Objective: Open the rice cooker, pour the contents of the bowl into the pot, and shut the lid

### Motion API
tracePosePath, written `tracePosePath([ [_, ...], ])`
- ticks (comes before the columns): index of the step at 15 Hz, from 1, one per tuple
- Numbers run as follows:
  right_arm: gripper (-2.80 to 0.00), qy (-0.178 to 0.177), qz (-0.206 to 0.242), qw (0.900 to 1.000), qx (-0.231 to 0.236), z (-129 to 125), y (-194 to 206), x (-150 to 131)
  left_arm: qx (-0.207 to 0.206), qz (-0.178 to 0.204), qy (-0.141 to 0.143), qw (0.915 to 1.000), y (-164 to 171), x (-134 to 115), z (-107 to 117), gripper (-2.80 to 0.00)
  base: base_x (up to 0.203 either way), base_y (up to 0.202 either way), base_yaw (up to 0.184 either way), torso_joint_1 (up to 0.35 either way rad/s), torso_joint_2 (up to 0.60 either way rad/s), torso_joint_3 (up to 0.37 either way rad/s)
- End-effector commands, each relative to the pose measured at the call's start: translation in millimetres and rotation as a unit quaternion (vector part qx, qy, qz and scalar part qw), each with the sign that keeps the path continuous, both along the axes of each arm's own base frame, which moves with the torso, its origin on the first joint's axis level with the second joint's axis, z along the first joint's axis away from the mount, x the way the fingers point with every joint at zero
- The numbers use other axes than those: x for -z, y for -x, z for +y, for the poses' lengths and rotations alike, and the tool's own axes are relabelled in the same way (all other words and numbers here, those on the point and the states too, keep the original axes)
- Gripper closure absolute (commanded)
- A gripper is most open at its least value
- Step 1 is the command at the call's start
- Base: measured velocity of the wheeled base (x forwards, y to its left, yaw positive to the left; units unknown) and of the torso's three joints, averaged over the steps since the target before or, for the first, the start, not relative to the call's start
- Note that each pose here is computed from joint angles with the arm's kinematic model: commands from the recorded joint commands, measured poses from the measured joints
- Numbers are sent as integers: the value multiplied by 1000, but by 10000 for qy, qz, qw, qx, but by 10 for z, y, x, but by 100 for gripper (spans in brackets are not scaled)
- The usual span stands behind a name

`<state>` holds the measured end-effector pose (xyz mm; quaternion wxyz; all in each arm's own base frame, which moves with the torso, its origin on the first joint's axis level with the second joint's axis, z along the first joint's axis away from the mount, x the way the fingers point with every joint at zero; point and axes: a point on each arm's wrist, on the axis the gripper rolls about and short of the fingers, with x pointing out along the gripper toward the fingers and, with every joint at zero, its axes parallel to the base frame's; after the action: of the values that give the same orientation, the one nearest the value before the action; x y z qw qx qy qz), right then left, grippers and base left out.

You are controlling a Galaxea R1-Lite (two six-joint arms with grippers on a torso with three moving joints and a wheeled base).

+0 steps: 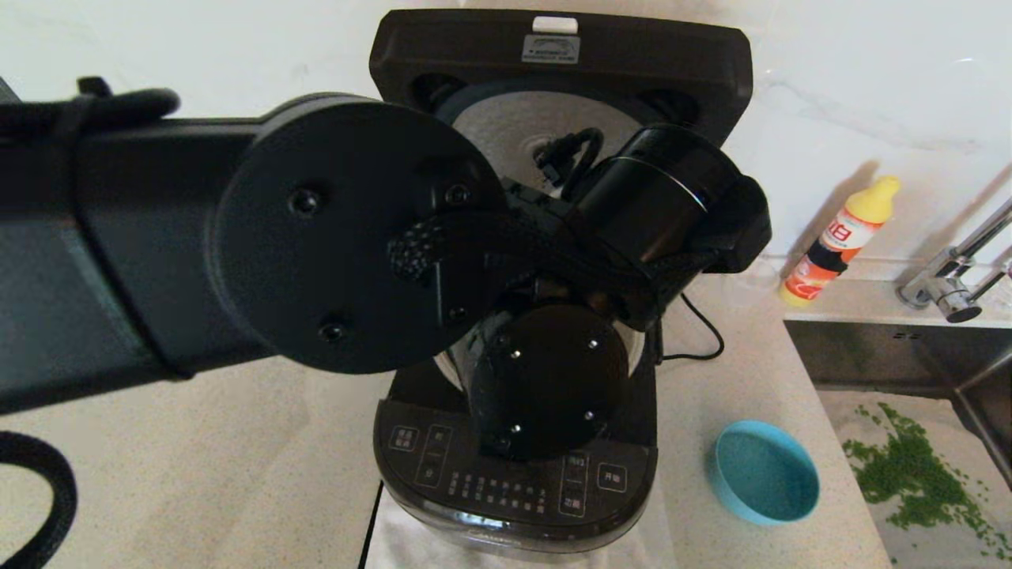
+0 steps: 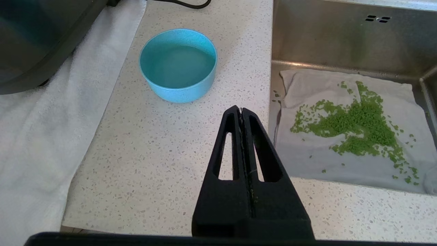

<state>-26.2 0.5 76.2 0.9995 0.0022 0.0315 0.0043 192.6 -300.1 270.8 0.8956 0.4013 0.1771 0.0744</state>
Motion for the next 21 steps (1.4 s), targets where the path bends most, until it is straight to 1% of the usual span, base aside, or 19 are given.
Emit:
tracePosePath([
  [1, 0, 2, 0, 10000, -3, 0, 0, 0, 40, 16, -26, 10000, -51, 46, -59, 0, 0, 0, 0, 0, 0, 0],
  [2, 0, -1, 7, 10000, -2, 0, -1, 0, 77, -15, -33, 10000, -72, 53, -96, 0, 0, 0, 0, 0, 0, 0],
  [4, 0, 4, 0, 10000, -3, 0, 0, 0, 113, 14, -240, 9996, -92, 26, -79, 0, 0, 0, 0, 0, 0, 0],
  [5, 0, 4, 7, 10000, -3, 0, -1, 0, 145, -18, -279, 9995, -87, -37, -53, 0, 0, 0, 0, 0, 0, 0],
  [6, 0, 4, 5, 10000, -3, 0, 0, 0, 207, -91, -314, 9993, -79, -133, -27, 0, 0, 0, 0, 0, 0, 0],
  [7, 0, 4, 0, 10000, -3, 0, 0, 0, 219, -256, -276, 9991, -101, -229, -22, 0, 0, 0, 0, 0, 0, 0],
  [8, 0, 3, 0, 10000, 4, 0, 0, 0, 15, -384, -330, 9987, -153, -247, 9, 0, 0, 0, 0, 0, 0, 0],
  [10, 0, -1, 4, 10000, -2, 0, 0, 0, -188, -213, -698, 9972, -242, -78, 76, 0, 0, 0, 0, 0, 0, 0],
  [12, 0, 3, 7, 10000, -3, 0, -1, 0, -222, -53, -1021, 9945, -242, 95, 83, 0, 0, 0, 0, 0, 0, 0],
  [15, 0, -1, 0, 10000, -2, 0, 0, 0, -103, -58, -1158, 9932, -145, 163, -20, 0, 0, 0, 0, 0, 0, 0],
  [16, 0, 3, 7, 10000, -3, 0, -1, 0, -181, -79, -1205, 9925, -150, 162, 4, 0, 0, 0, 0, 0, 0, 0],
  [18, 0, 1, 6, 10000, -2, 0, 0, 0, -274, 31, -1482, 9886, -150, 194, 69, 0, 0, 0, 0, 0, 0, 0],
  [19, 0, -4, 15, 10000, -2, 0, -1, 1, -295, 36, -1559, 9873, -135, 194, 70, 0, 0, 0, 0, 0, 0, 0],
  [21, 0, 4, 9, 10000, -3, 0, -1, 0, -168, -49, -1471, 9890, -83, 166, -56, 0, 0, 0, 0, 0, 0, 0],
])
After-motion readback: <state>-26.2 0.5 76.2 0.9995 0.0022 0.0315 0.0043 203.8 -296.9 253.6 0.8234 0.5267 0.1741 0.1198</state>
